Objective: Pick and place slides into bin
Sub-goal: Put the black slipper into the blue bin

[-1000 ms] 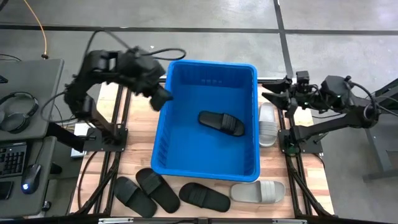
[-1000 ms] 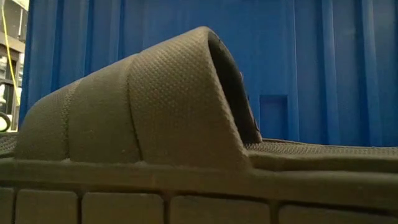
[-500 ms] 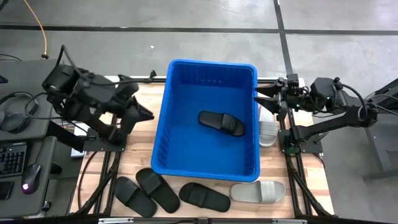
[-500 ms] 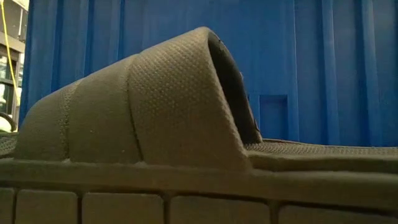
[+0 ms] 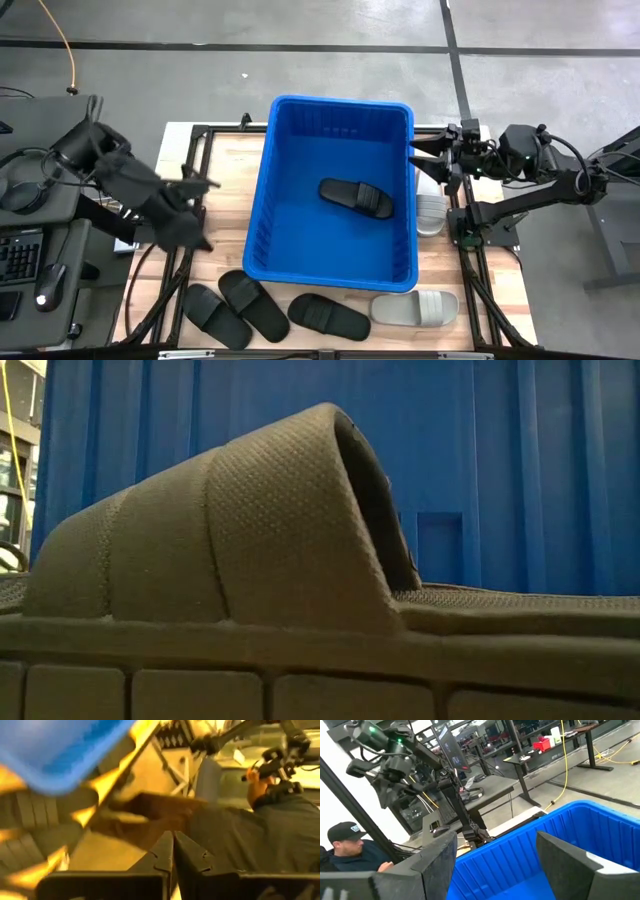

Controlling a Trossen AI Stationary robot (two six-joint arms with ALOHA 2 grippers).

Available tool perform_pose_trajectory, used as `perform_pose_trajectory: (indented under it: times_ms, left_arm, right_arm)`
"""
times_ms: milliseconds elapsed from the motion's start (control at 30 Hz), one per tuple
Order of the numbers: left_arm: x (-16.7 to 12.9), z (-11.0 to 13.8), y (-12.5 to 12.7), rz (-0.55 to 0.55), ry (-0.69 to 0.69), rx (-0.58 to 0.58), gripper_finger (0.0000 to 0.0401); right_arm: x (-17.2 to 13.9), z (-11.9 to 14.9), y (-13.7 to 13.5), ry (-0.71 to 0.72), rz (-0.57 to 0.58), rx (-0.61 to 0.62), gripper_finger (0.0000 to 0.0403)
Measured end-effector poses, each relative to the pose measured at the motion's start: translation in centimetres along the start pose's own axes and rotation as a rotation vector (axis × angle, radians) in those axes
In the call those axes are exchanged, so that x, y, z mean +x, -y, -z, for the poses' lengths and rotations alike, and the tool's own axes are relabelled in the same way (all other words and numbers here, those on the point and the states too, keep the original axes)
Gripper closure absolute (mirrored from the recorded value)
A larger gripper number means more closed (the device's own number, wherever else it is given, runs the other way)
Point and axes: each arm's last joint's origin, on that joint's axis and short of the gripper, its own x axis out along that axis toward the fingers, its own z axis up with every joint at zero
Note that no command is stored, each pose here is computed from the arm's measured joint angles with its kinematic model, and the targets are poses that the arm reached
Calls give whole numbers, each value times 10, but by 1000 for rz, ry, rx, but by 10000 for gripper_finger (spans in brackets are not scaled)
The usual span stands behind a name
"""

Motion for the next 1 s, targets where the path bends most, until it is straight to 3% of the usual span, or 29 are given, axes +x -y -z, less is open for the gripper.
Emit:
perform_pose_trajectory:
  times_ms: [200,467,633,1000]
  left_arm:
    - [39,24,-7,-166,-131,-151,400]
    - [94,46,-29,-422,-118,-246,399]
    - [120,64,-31,-511,-129,-269,400]
    - [186,89,-34,-668,26,-301,400]
  right_arm:
    - [0,1,0,-6,2,-43,142]
    - [0,1,0,-12,4,-67,142]
    - [0,4,2,-37,13,-67,142]
    - [0,5,2,-49,10,-78,142]
